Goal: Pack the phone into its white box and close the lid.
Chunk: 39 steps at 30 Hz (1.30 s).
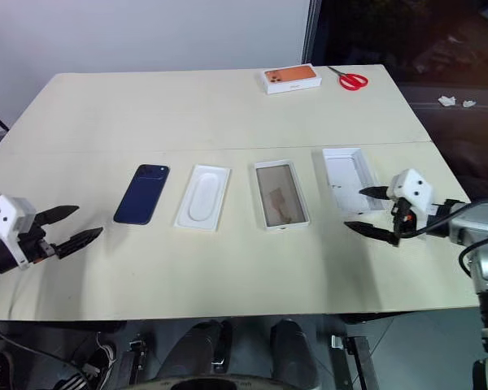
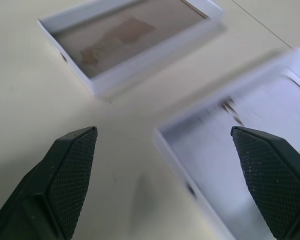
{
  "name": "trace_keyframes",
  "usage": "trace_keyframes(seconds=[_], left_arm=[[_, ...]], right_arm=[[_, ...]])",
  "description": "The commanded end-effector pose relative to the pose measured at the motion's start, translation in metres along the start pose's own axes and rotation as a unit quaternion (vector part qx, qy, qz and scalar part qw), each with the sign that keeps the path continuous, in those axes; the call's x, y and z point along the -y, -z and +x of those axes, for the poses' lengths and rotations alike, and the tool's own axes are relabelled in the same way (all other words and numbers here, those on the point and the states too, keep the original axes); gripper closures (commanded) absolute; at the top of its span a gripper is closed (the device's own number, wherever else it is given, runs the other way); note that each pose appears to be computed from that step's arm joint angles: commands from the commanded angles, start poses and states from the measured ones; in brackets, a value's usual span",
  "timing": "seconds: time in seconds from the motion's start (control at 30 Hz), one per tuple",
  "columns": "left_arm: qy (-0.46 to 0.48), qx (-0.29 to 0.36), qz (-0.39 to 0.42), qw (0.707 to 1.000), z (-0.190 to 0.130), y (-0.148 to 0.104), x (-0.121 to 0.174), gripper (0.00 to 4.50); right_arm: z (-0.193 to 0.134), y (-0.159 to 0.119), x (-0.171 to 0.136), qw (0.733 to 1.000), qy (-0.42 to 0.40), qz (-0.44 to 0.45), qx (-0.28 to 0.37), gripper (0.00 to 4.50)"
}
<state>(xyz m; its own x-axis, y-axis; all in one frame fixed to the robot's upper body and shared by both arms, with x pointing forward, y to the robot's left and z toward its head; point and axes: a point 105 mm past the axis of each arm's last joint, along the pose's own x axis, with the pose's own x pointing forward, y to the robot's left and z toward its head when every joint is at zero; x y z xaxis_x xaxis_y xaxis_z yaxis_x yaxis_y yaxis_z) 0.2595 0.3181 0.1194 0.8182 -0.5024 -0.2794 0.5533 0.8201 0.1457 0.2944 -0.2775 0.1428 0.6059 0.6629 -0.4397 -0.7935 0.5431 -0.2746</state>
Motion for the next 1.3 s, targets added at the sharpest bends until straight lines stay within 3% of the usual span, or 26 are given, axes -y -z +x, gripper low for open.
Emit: trace_keyframes(seconds=[0.03, 1.07, 1.3], left_arm=[[-0.004, 0.008, 0.024, 1.0, -0.01, -0.007, -0.005, 0.0], [-0.031, 0.011, 0.019, 0.999, 0.007, -0.019, -0.014, 0.0], [0.011, 0.024, -0.037, 0.999, 0.028, -0.031, 0.009, 0.0]], right_arm=[[-0.01, -0.004, 0.005, 1.0, 0.013, -0.013, 0.008, 0.03], [0.008, -0.013, 0.001, 0.999, 0.005, -0.025, 0.024, 0.03], [0.018, -0.024, 0.001, 0.999, -0.003, -0.041, 0.027, 0.03]])
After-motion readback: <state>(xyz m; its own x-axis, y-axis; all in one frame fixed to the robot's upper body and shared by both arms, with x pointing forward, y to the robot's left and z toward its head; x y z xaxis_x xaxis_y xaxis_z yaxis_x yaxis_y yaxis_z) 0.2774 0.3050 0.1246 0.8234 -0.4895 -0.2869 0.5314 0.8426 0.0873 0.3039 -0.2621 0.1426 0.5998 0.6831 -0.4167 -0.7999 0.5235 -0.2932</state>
